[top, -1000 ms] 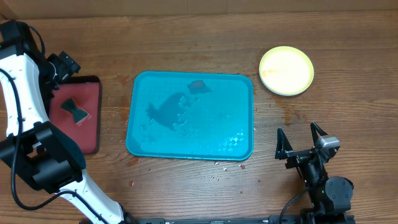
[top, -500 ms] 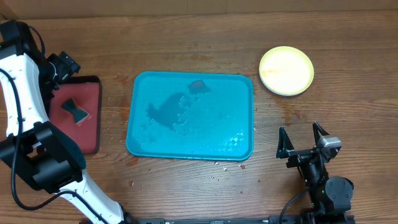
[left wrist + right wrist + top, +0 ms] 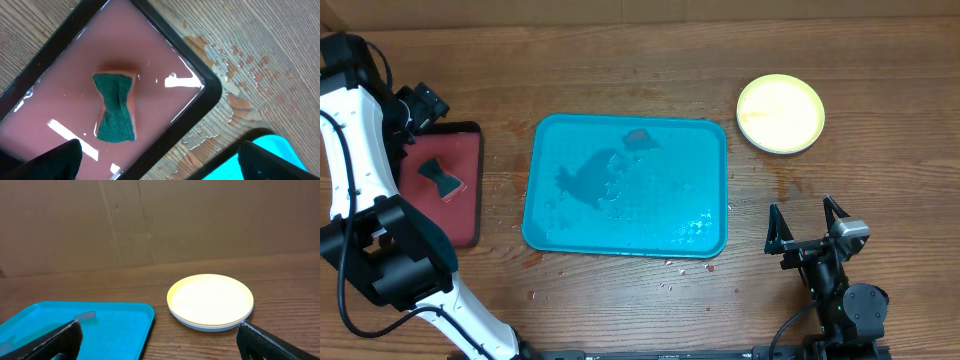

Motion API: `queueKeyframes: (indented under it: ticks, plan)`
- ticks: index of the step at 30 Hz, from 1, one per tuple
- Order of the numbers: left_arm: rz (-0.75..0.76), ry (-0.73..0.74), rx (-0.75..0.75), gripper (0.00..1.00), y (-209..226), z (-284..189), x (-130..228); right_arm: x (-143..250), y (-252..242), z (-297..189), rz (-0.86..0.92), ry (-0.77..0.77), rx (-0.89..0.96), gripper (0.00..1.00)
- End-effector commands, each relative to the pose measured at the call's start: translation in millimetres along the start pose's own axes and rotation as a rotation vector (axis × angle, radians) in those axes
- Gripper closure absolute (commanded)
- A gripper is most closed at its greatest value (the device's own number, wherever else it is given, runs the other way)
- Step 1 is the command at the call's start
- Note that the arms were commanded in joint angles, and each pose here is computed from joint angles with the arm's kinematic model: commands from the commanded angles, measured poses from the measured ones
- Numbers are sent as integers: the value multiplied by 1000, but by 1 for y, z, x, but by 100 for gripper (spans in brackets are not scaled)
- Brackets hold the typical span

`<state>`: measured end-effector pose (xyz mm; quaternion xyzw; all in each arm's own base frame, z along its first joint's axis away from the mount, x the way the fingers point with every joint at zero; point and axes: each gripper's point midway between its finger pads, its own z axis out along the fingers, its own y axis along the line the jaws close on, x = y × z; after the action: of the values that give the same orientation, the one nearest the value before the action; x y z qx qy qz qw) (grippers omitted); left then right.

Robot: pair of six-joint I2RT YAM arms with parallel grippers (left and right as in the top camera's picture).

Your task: Clean dirty plates on tray and stack at the side

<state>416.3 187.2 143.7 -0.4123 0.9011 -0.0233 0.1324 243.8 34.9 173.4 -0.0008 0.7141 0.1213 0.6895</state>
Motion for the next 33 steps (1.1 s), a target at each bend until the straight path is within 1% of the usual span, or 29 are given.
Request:
queueKeyframes:
  ticks: [1, 12, 16, 20, 23, 25, 26, 29, 31, 33]
  plan:
    - [-11, -22, 10, 0, 1, -9, -5, 2, -3, 0, 4, -6, 15, 0]
    - [-12, -18, 9, 0, 2, -7, -5, 2, -3, 0, 4, -5, 15, 0]
    - [-3, -7, -16, 0, 6, -2, -3, 2, -3, 0, 4, -6, 15, 0]
    - [-6, 34, -38, 0, 12, -4, 7, 2, -3, 0, 4, -6, 15, 0]
    - [-8, 87, -2, 0, 5, -5, 20, 2, -3, 0, 4, -6, 15, 0]
    - [5, 97, 27, 0, -5, -7, 24, 2, -3, 0, 4, -6, 15, 0]
    - [18, 94, 42, 0, -11, -10, 26, 2, -3, 0, 4, -6, 15, 0]
    - [165, 33, 87, 1, -37, -32, 31, 2, -3, 0, 4, -6, 15, 0]
    - [247, -19, 117, 0, -49, -53, 35, 2, -3, 0, 4, -6, 15, 0]
    - [290, -74, 145, 0, -58, -76, 39, 2, -3, 0, 4, -6, 15, 0]
